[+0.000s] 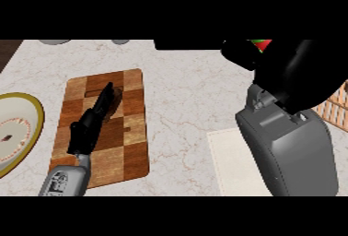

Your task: Pick the tomato from the placemat and place it in the tiered shelf

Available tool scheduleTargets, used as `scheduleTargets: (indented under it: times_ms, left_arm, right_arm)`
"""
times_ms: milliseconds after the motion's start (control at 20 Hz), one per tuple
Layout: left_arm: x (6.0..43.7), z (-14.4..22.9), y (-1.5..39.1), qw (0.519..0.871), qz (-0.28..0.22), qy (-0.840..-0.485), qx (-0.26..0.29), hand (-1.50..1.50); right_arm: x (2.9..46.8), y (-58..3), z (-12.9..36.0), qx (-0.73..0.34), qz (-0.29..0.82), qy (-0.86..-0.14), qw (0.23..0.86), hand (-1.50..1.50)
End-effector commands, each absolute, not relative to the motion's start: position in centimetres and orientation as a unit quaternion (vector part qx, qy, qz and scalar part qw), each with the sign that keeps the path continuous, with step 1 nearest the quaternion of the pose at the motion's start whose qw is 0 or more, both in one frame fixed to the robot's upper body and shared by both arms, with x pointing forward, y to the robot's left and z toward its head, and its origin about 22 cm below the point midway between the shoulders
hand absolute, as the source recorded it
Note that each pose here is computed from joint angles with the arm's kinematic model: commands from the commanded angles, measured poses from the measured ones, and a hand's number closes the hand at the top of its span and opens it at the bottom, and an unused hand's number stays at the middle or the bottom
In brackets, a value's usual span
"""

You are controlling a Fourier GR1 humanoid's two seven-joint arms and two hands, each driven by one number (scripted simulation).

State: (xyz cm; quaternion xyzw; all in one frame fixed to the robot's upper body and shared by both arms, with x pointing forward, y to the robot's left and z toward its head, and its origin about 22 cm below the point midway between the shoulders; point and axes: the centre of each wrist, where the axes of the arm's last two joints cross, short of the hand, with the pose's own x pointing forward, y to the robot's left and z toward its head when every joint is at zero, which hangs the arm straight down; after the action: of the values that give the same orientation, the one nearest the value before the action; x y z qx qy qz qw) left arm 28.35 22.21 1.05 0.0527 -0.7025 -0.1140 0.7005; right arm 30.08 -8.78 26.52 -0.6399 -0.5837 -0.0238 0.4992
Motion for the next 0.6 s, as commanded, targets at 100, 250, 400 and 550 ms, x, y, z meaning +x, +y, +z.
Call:
scheduleTargets:
  times_ms: [100,250,400,550]
  left_arm:
    - [27.7,1.7,21.7,0.697,-0.111,-0.706,0.054,0.0]
    - [27.9,1.5,21.6,0.698,-0.116,-0.705,0.049,0.0]
    - [27.3,0.5,21.0,0.697,-0.119,-0.705,0.052,0.0]
    - [28.6,1.9,21.6,0.696,-0.112,-0.708,0.049,0.0]
  right_arm:
    - [30.3,-11.2,30.8,-0.673,-0.079,-0.493,0.546,1.5]
    - [30.4,-11.8,31.6,-0.693,-0.094,-0.484,0.527,1.5]
    - [30.6,-13.1,32.6,-0.698,-0.104,-0.48,0.52,1.5]
    - [31.5,-15.8,33.6,-0.714,-0.106,-0.468,0.51,1.5]
